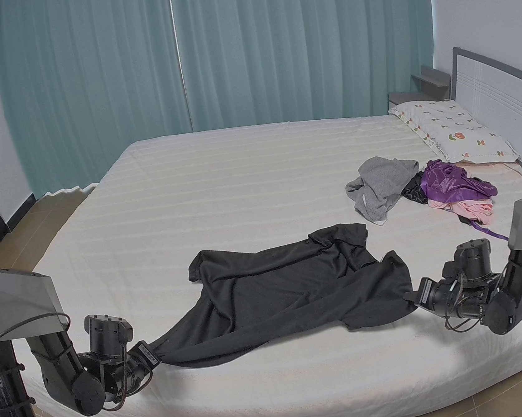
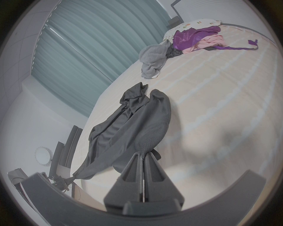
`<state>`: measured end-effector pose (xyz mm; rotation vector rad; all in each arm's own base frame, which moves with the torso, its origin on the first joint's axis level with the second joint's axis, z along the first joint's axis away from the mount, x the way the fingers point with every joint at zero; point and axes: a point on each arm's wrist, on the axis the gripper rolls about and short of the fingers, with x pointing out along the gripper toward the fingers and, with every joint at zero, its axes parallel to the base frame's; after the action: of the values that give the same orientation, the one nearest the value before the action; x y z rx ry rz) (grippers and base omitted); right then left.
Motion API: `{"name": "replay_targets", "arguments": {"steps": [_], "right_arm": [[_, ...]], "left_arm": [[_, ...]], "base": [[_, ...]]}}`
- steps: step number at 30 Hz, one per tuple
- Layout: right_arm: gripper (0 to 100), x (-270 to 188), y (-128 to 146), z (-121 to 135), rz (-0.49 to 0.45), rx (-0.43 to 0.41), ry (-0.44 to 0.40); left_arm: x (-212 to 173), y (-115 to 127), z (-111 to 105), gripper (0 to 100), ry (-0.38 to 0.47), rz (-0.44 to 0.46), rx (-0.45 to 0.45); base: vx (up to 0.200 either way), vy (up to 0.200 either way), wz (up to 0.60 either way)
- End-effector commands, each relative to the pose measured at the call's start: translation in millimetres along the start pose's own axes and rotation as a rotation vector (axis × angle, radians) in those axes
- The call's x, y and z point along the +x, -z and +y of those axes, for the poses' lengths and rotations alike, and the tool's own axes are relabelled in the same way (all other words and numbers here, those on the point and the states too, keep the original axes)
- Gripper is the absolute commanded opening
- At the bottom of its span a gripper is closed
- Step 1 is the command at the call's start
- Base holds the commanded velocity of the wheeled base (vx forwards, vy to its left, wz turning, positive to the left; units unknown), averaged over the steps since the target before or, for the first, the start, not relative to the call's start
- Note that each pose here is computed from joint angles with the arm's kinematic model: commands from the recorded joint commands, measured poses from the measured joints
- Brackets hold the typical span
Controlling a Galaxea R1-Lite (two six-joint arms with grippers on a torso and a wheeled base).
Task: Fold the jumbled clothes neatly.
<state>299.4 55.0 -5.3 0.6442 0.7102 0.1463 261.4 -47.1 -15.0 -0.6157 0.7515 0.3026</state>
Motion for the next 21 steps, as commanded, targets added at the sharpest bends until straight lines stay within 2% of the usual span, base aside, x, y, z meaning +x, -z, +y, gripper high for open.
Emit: {"name": "replay_targets", "arguments": {"steps": [1, 5, 10, 13, 15, 17, 21], "right_arm": [[0, -35.0, -8.1, -0.3, -0.037, 0.021, -0.006], [0, -49.4, -6.3, -6.3, -0.020, 0.039, 0.002], [0, -61.0, 0.7, -9.9, 0.016, 0.044, -0.005], [0, -66.8, 7.6, -14.4, 0.041, 0.040, 0.015], [0, -66.8, 9.5, -16.2, 0.050, 0.037, 0.023], [0, -69.9, 23.1, -25.9, 0.116, -0.011, 0.068], [0, -72.0, 32.4, -33.3, 0.161, -0.034, 0.099]], "left_arm": [[-15.1, -1.2, 2.6, 0, 0.004, -0.006, 0.043], [-31.3, 0.1, 9.7, 0, -0.004, 0.000, 0.139], [-38.3, 3.3, 13.7, 0, -0.013, 0.014, 0.177], [-46.5, 8.7, 21.5, 0, -0.057, 0.066, 0.253], [-48.0, 9.2, 22.4, 0, -0.063, 0.074, 0.262], [-54.0, 13.2, 25.3, 0, -0.095, 0.124, 0.293], [-58.1, 20.2, 28.8, 0, -0.130, 0.186, 0.333]], "base": [[0.000, 0.000, 0.00], [0.000, 0.000, 0.00], [0.000, 0.000, 0.00], [0.000, 0.000, 0.00], [0.000, 0.000, 0.00], [0.000, 0.000, 0.00], [0.000, 0.000, 0.00]]}}
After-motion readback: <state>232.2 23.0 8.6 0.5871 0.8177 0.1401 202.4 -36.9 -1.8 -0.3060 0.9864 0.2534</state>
